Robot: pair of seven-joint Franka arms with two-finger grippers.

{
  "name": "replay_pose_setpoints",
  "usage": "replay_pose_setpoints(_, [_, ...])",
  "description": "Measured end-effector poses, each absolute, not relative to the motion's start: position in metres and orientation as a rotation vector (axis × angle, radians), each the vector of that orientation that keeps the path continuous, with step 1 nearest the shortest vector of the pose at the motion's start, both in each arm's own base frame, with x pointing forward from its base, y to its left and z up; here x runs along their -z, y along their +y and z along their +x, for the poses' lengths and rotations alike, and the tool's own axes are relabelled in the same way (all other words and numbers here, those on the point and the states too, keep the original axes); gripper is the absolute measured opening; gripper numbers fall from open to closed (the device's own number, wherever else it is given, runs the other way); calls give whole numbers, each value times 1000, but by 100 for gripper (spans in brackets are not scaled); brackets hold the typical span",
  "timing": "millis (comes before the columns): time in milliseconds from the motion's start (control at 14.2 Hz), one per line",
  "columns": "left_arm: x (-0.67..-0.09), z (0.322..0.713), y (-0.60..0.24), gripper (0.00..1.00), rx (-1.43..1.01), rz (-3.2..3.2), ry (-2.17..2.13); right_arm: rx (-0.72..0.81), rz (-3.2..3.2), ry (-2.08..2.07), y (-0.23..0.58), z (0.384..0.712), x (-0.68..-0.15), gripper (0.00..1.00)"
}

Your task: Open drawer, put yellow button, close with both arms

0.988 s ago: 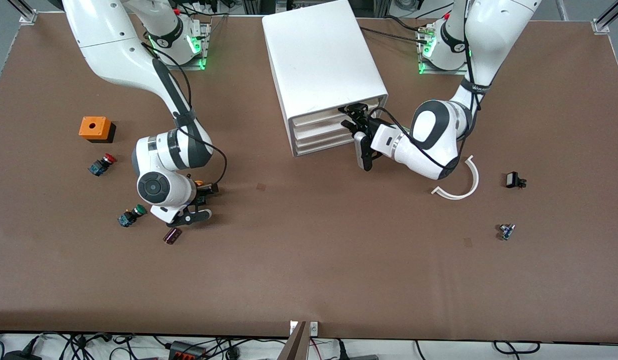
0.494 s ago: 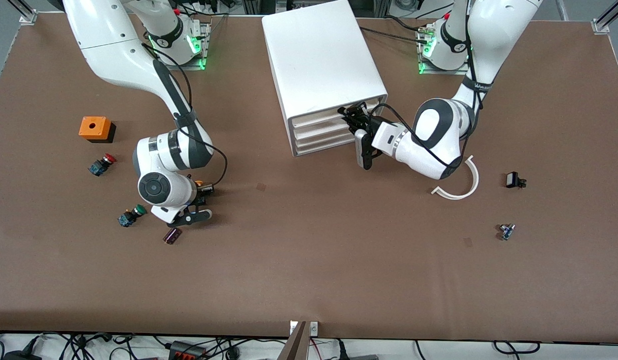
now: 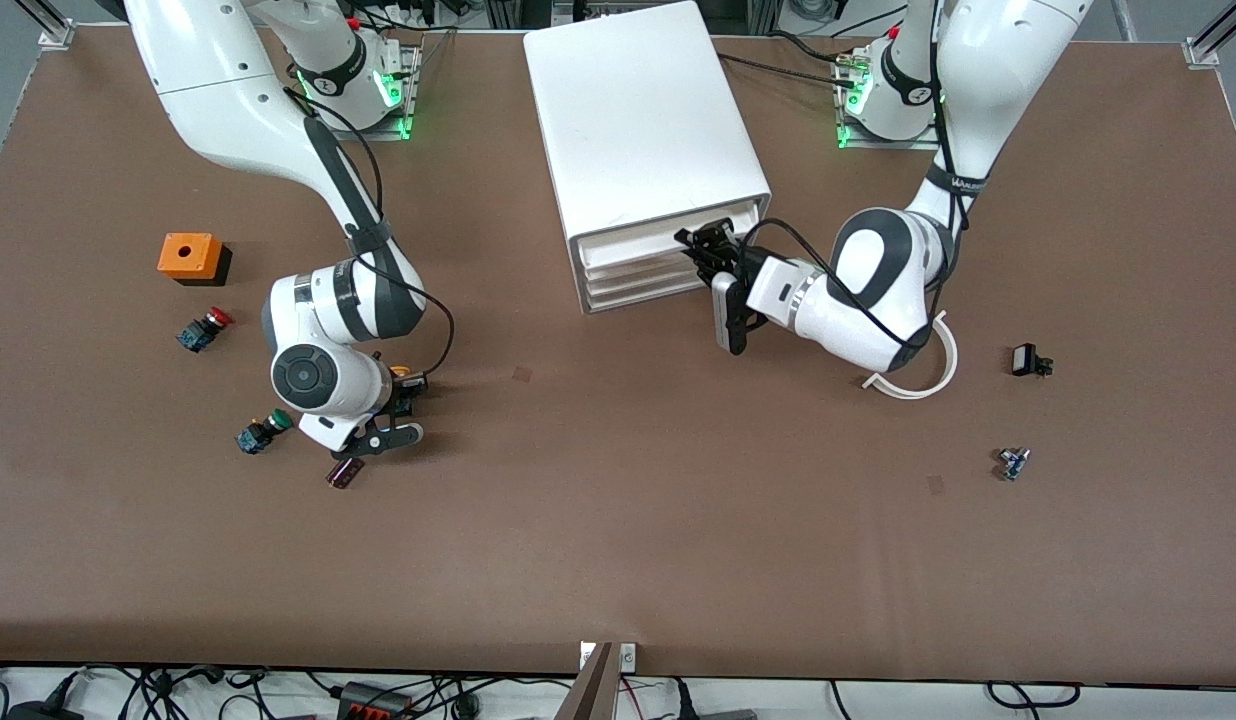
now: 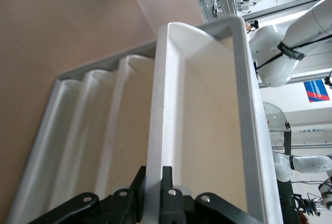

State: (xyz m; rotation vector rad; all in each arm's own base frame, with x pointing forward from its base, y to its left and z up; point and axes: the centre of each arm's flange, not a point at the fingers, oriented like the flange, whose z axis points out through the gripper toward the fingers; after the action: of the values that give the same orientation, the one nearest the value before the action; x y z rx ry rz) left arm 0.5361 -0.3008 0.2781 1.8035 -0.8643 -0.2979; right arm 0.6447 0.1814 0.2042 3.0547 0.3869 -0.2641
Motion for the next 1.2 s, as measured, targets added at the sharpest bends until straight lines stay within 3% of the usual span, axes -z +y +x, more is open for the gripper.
replay_pose_setpoints(565, [-276, 607, -256, 14, 201, 1833, -853, 149, 3075, 402, 198, 687, -323, 42])
replay_pose_setpoints(635, [-275, 610, -256, 18, 191, 1838, -852, 133, 3077, 403, 199, 689, -335, 42])
replay_pose_setpoints(918, [-275, 625, -244, 57, 150, 1904, -818, 31, 3092, 433, 212, 693, -388, 42])
replay_pose_setpoints(1200, [-317, 636, -231, 96, 321, 1986, -680, -65, 3121, 547, 256, 681, -449, 42])
